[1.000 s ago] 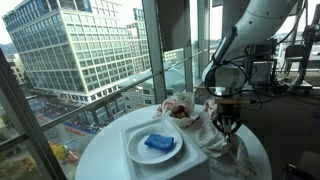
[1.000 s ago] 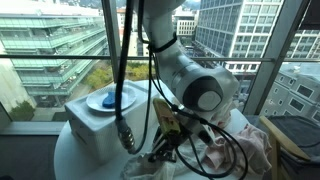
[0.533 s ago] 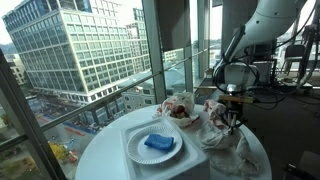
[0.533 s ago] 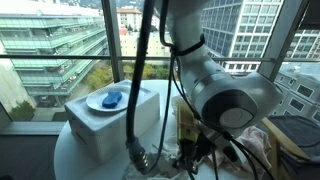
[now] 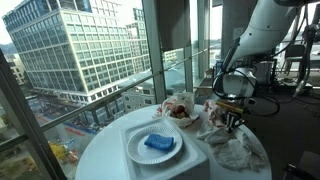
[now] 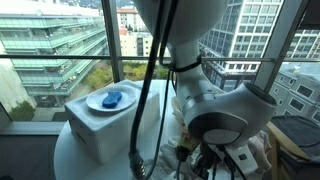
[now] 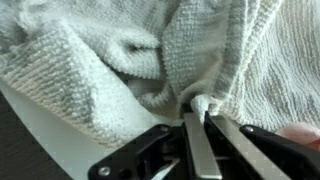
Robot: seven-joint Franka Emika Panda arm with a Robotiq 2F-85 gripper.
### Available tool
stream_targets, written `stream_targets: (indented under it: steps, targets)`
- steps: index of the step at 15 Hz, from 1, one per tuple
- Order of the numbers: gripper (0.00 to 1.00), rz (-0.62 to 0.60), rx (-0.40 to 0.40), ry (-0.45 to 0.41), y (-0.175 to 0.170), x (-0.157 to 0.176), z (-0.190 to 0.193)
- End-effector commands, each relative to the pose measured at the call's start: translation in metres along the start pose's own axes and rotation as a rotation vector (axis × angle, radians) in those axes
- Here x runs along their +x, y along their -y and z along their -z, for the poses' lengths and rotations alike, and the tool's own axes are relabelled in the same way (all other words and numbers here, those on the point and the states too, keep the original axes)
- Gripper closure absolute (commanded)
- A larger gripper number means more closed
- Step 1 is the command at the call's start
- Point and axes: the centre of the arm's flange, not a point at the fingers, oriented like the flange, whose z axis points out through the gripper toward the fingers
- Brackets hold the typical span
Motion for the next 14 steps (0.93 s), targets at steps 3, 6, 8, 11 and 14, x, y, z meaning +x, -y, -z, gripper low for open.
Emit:
stream_targets:
  steps: [3,6,8,11,14]
  targets:
    - [0.61,-0.032,-0.013,-0.065,-0.002,-0.024,-0.001]
    - [0.38,0.006,-0.063,-0.194,-0.009,-0.038,0.013]
    - [0.23,0.016,-0.07,-0.309,-0.013,-0.043,0.025]
    - [0.02,0.11,-0.038,-0.336,-0.015,-0.059,0.036]
    - [0.0,0.234,0.025,-0.241,-0.014,-0.082,0.043]
